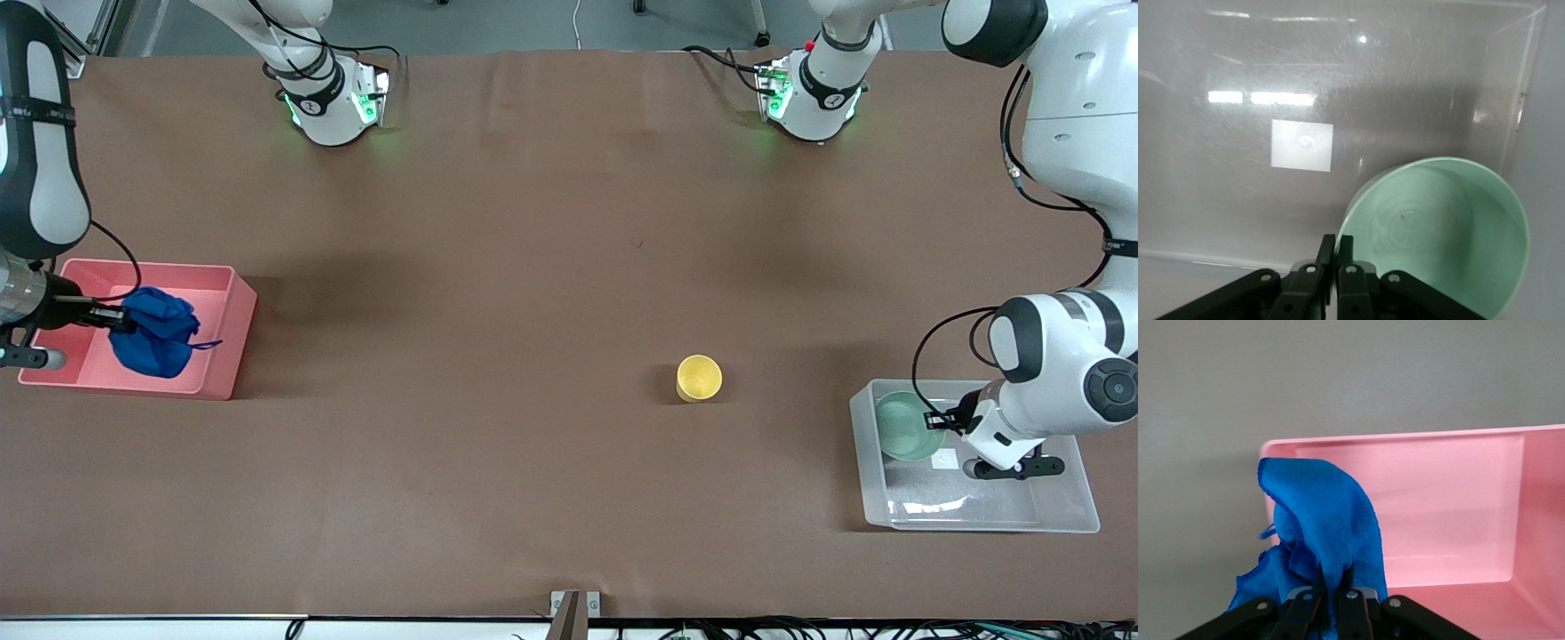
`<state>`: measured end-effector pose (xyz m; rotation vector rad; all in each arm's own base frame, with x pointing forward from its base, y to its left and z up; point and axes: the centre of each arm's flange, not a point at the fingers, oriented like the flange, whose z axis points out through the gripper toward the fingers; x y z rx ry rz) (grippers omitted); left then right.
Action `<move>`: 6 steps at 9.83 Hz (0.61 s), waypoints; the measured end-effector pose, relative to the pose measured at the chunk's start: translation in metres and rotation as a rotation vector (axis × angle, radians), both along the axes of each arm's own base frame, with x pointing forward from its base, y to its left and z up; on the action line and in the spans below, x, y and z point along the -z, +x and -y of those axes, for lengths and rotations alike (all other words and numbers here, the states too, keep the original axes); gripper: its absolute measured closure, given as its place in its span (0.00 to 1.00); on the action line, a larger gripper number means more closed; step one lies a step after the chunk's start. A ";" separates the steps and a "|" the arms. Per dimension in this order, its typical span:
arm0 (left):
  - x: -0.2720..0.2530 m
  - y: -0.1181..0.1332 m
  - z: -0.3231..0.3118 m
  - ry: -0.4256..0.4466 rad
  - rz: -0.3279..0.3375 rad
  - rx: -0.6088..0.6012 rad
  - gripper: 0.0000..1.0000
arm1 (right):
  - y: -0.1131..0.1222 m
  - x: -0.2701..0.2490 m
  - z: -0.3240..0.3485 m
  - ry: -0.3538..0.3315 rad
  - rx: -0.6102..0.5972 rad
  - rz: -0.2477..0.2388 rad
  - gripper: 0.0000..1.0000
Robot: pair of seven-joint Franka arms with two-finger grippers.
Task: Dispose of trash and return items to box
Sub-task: 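Drop the cloth into the pink box while the left gripper places the bowl, then withdraw the right gripper while the left gripper reaches the yellow cup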
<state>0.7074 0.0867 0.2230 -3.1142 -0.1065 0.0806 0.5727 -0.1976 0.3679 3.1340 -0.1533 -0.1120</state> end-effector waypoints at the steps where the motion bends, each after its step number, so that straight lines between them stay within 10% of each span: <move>1: 0.002 0.001 0.000 -0.001 0.005 0.000 0.87 | -0.004 0.019 0.015 -0.003 -0.008 0.011 0.91; 6: -0.083 0.027 0.007 0.014 0.142 0.037 0.16 | -0.005 0.083 0.026 0.003 -0.013 -0.012 0.81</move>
